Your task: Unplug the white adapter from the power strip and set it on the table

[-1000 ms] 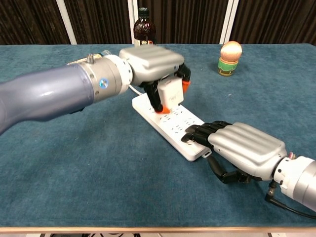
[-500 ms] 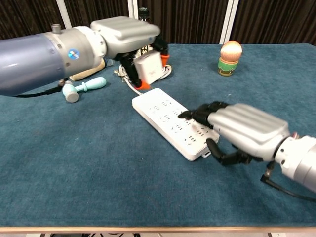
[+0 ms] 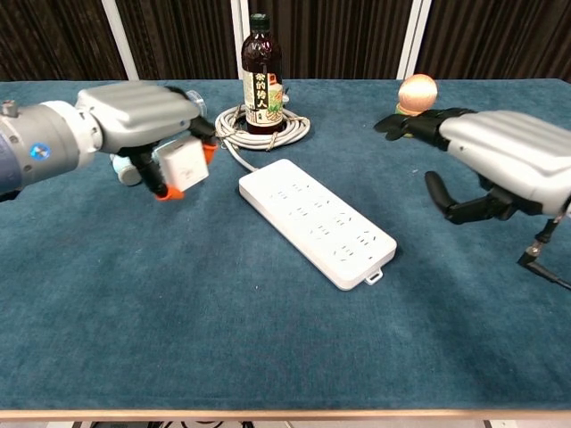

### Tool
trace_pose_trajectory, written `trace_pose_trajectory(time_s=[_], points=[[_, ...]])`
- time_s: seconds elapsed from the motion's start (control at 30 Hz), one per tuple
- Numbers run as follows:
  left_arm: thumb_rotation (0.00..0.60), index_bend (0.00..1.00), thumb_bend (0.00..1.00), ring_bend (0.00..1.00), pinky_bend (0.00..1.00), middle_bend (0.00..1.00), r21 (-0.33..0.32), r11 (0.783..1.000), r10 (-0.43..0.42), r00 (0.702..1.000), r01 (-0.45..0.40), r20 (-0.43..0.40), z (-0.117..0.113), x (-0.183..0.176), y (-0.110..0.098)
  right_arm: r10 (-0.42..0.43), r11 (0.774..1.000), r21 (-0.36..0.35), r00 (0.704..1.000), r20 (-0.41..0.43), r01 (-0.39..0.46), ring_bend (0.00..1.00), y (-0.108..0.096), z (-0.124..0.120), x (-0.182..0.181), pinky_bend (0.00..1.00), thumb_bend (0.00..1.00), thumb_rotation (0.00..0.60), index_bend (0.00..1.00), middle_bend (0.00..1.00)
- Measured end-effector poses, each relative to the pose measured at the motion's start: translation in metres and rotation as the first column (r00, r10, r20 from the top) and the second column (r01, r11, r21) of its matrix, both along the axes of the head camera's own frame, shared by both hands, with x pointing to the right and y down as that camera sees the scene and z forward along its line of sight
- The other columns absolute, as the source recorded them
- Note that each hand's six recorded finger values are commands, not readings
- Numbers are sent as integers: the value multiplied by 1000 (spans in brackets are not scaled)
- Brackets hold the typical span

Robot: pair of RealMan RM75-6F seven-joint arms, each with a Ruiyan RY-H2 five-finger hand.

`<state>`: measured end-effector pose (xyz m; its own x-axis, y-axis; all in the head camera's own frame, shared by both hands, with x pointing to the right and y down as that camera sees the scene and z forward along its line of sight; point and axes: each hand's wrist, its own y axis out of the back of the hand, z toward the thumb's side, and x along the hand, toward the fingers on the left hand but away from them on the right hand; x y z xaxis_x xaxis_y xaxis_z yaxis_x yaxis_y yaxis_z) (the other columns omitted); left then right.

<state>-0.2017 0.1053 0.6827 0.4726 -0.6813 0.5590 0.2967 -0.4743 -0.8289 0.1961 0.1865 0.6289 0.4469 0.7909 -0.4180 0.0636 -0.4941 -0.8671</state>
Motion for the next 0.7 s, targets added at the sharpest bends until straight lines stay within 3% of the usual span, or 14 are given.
trace_pose_trajectory(time_s=[0.3,0.47,0.7], points=[[600,469,297,189,53,464,-30,999,-41,998,43,53,13,-23,7,9,1000,-4,1000,-7,-9,79,4,-6,10,78,825,600,62,146],[600,318,243,147,32,290,-21,998,-59,996,61,60,11,-29,6,16,1000,1,1000,-7,-16,72,5,-10,14,72,825,600,58,143],[600,187,165,95,10,184,3,993,-115,992,115,48,-1,-38,0,34,999,17,999,-7,-33,65,3,-18,23,64,825,600,52,134]])
